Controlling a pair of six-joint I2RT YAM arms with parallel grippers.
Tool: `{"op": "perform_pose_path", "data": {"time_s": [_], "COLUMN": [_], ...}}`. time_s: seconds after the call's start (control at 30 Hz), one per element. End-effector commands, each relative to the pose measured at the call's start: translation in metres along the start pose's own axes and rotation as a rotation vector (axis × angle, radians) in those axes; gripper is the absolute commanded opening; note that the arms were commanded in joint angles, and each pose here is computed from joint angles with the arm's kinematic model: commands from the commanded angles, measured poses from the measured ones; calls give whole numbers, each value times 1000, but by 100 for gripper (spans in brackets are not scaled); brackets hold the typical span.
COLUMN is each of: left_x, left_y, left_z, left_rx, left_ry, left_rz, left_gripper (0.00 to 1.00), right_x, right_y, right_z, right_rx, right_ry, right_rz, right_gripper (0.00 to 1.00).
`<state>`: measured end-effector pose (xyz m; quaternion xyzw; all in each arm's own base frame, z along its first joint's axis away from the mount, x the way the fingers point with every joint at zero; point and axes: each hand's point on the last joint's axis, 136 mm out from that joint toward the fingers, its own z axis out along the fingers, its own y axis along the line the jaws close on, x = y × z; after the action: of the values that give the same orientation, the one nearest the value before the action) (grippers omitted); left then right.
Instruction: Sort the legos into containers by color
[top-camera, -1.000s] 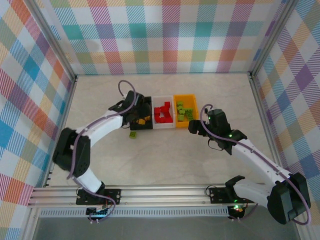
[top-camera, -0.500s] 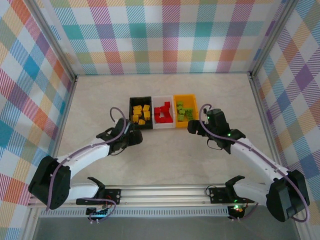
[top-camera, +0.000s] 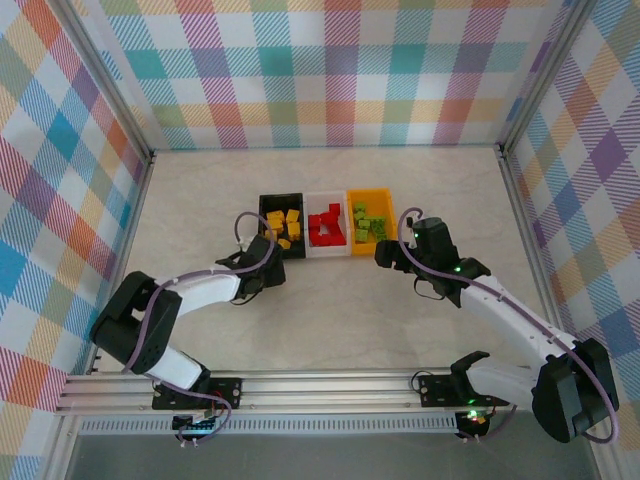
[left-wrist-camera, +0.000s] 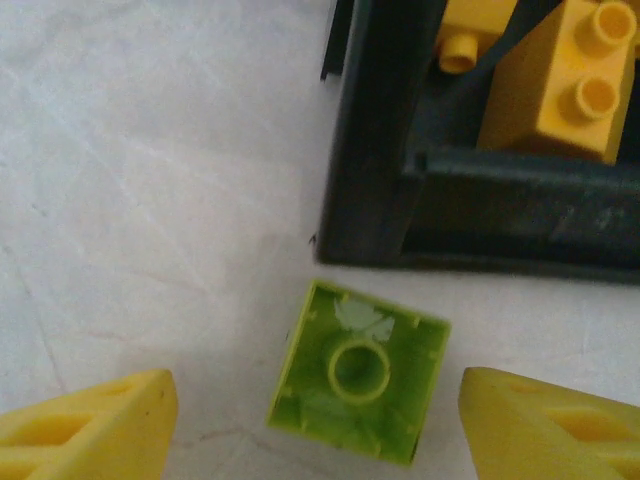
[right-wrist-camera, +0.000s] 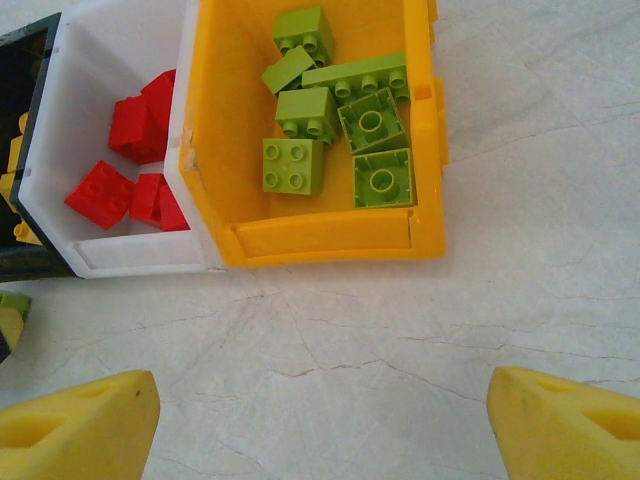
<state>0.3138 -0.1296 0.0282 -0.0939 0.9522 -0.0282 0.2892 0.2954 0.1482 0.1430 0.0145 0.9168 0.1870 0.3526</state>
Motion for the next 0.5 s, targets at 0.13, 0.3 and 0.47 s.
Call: {"op": "perform_pose_path", "data": {"time_s": [0.13,0.3,0.47], "left_x": [-25,-19,-9], "left_y": [-8,-8,-14], "left_z": [8,3,-15], "left_rx": [-9,11,51], "left_ry": [-64,-48,-48], "left_rz": [17,16,34], "left_gripper": [57,43,37], "right_x": [-9,-10,-11], "right_y": [6,4,3], "right_z": [-6,-7,-6], "right_rx": [-18,-9,-5], "right_ry": [-27,-34,-42], "right_rz": [1,0,7], "right_gripper": [86,85,85]}}
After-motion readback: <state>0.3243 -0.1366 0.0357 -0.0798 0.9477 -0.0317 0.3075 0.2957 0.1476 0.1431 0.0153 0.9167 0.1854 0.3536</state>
